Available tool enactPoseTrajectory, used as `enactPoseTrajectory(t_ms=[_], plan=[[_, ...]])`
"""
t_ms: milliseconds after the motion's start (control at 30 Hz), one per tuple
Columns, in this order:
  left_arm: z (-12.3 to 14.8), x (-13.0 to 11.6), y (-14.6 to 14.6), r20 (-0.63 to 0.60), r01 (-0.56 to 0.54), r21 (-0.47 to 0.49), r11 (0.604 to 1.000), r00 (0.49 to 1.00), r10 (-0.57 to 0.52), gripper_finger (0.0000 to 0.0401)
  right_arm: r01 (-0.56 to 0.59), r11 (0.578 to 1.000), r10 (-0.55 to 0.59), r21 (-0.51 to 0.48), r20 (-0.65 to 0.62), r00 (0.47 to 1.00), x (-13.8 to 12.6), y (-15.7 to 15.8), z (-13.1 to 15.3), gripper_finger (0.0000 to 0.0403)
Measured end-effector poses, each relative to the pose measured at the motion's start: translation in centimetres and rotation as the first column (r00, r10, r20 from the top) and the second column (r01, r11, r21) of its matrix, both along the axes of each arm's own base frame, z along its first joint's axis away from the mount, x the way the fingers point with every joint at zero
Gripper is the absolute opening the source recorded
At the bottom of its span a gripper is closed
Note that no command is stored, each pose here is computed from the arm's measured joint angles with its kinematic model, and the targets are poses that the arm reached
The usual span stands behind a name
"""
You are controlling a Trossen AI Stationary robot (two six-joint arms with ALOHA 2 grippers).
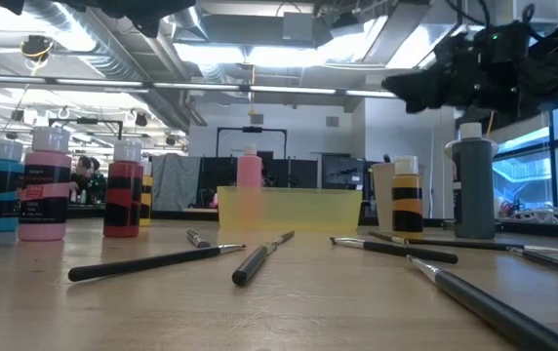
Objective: Pick & Place Paint Supplies
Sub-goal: Put the large black paint bottle into the yellow bin
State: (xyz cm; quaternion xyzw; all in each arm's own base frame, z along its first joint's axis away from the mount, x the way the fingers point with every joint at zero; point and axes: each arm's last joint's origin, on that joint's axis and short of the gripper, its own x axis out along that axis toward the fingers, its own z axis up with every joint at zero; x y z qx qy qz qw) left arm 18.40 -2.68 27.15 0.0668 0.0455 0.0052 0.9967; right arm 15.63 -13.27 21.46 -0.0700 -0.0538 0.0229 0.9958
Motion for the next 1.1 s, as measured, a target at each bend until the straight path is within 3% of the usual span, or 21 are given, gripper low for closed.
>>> enactPoseTrajectory(t_ms=[333,667,800,967,1100], plan=[[0.0,0.0,0.0,0.000,0.002,0.026,1.000,1.000,-0.002,0.0086,-0.193,0.978,0.191,0.073,0.030,0.981,-0.8,1.3,2.6,0.0108],[0.0,0.0,0.0,-0.001,0.000,0.026,1.000,1.000,0.000,0.0086,-0.247,0.947,0.256,0.204,-0.017,0.967,-1.5,2.3,4.5,0.0203],[0.0,0.0,0.0,-0.003,-0.002,0.011,1.000,1.000,0.002,0.0086,-0.282,0.933,0.298,0.225,-0.038,0.954,-2.4,3.3,6.0,0.0216],[-0.3,0.0,0.0,-0.032,-0.003,0.007,1.000,0.999,0.003,0.0086,-0.259,0.947,0.274,0.190,-0.061,0.960,-4.3,5.3,8.8,0.0205],[-0.3,0.0,0.0,-0.030,-0.003,0.005,1.000,1.000,0.003,0.0086,-0.094,0.959,0.139,0.267,-0.157,0.978,-6.2,7.0,10.5,0.0198]])
